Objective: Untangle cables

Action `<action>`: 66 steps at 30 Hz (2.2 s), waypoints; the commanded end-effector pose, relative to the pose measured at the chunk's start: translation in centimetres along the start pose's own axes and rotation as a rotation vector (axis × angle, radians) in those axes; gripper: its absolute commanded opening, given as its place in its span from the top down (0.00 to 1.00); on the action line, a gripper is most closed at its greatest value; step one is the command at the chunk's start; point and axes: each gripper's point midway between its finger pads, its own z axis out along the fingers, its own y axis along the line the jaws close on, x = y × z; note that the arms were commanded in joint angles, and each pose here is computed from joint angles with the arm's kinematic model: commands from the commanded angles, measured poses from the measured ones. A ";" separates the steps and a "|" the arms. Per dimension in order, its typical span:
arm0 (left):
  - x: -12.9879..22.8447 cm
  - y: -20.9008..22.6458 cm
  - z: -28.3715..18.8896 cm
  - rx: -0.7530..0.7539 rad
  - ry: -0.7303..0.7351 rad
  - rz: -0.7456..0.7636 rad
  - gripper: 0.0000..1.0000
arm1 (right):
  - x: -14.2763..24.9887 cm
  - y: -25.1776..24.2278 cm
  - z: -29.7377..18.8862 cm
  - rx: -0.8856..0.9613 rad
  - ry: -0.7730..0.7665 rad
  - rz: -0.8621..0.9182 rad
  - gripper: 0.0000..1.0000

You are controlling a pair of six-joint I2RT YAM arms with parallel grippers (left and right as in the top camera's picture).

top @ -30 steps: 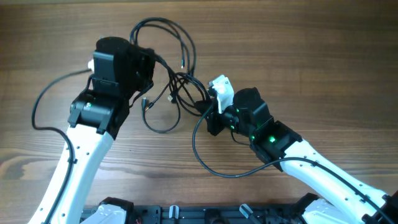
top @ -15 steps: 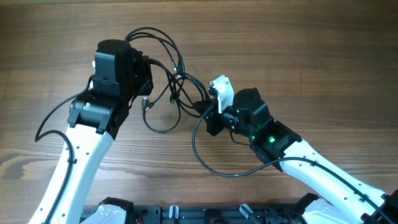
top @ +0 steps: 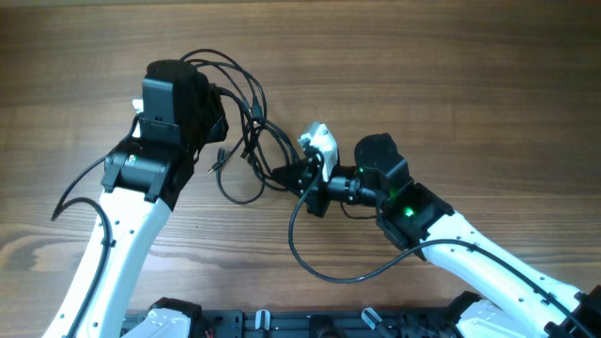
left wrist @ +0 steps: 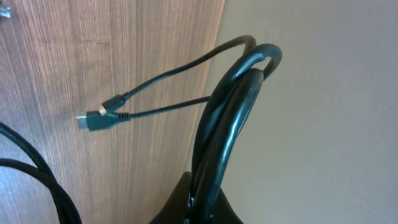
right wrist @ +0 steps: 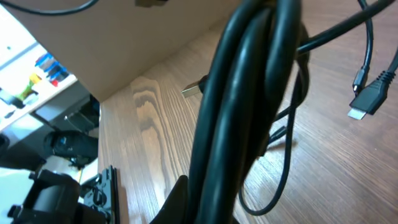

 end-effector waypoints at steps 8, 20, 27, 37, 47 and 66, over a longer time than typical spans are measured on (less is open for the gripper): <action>3.0 1.5 -1.7 -0.086 0.150 0.022 0.96 | 1.8 -6.9 -1.0 0.410 0.009 0.082 0.96; 3.0 2.0 0.0 -0.081 0.060 0.062 0.96 | 1.0 -3.6 0.2 0.227 -0.007 0.101 0.96; 1.3 1.3 0.4 -0.048 -0.040 0.057 0.96 | 3.0 -1.4 1.0 0.154 0.076 0.047 0.96; -1.9 -0.8 0.6 0.014 -0.111 -0.006 0.96 | 7.6 -3.1 -0.1 0.266 0.249 0.109 0.96; -3.4 -1.8 -0.3 0.036 -0.138 0.129 0.96 | 7.7 -7.0 -1.7 0.525 0.201 0.227 0.88; -1.5 -2.5 -3.1 0.073 -0.046 0.702 0.96 | 7.0 -7.5 -1.8 0.555 0.158 0.251 0.10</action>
